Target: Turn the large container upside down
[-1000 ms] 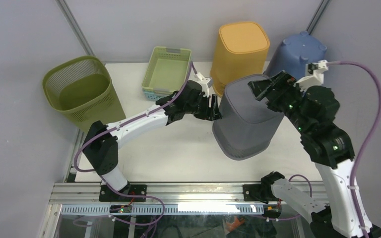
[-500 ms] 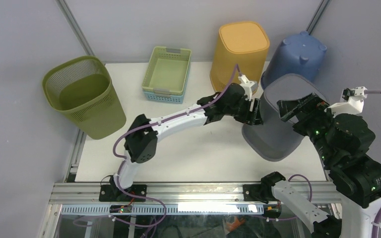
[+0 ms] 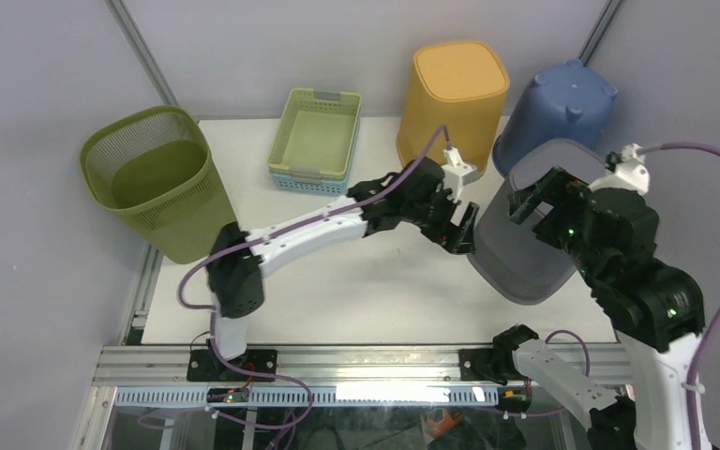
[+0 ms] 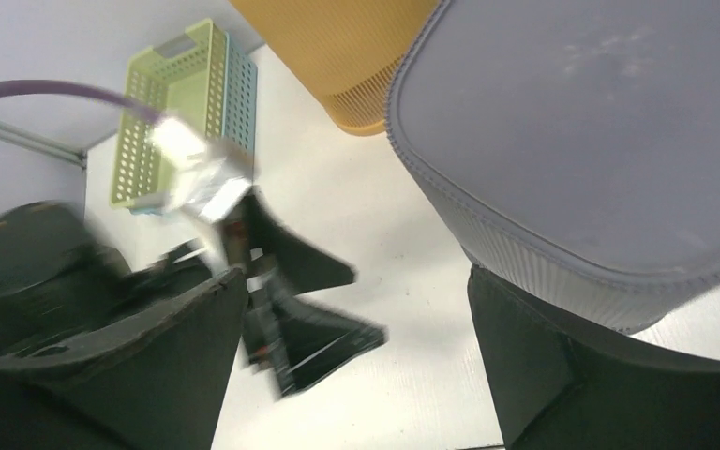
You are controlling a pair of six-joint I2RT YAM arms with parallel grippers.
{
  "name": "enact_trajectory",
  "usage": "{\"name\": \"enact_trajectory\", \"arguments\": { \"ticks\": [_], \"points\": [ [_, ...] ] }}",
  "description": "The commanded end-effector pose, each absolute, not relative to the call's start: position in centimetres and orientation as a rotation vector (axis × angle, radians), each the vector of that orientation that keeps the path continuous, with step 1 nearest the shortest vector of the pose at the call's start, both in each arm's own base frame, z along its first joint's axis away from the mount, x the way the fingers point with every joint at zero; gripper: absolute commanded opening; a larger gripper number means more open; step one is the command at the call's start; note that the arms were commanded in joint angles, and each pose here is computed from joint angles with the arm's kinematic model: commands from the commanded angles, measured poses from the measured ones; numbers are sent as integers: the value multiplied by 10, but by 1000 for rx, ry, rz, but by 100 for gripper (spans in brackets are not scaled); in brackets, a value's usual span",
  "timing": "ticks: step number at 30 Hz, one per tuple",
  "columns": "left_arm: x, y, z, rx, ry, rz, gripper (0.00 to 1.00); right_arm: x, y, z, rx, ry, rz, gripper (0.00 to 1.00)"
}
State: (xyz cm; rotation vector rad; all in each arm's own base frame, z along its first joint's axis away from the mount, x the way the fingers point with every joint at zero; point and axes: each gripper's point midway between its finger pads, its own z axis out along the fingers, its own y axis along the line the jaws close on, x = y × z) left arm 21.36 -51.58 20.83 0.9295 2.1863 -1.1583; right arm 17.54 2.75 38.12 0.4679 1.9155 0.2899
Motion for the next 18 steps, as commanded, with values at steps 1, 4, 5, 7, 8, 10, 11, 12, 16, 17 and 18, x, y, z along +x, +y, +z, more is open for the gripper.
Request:
{"name": "enact_trajectory", "arguments": {
  "ticks": [1, 4, 5, 7, 8, 10, 11, 12, 16, 17, 18],
  "points": [
    [227, -446, 310, 824, 1982, -1097, 85, 213, 64, 377, 365, 1953, 371, 91],
    [254, -391, 330, 647, 2005, -1000, 87, 235, 105, 364, 289, 1992, 540, 88],
    [263, -372, 338, 589, 2005, -960, 87, 242, 116, 357, 281, 2014, 583, 88],
    [279, -336, 355, 478, 1996, -846, 91, 256, 128, 340, 290, 2055, 591, 88],
    [286, -319, 361, 429, 1993, -778, 92, 263, 130, 332, 299, 2069, 573, 88],
    [296, -287, 376, 341, 1977, -653, 94, 275, 130, 320, 319, 2078, 513, 88],
    [301, -272, 381, 306, 1972, -597, 94, 283, 127, 313, 332, 2077, 468, 88],
    [306, -259, 385, 268, 1969, -545, 95, 289, 121, 307, 347, 2076, 413, 89],
    [337, -202, 381, 101, 1981, -329, 97, 303, 80, 286, 444, 2067, 104, 90],
    [341, -192, 379, 79, 1988, -290, 97, 303, 70, 285, 467, 2053, 42, 91],
    [349, -175, 376, 36, 1997, -238, 99, 303, 60, 286, 488, 2034, -6, 91]
  ]
}}
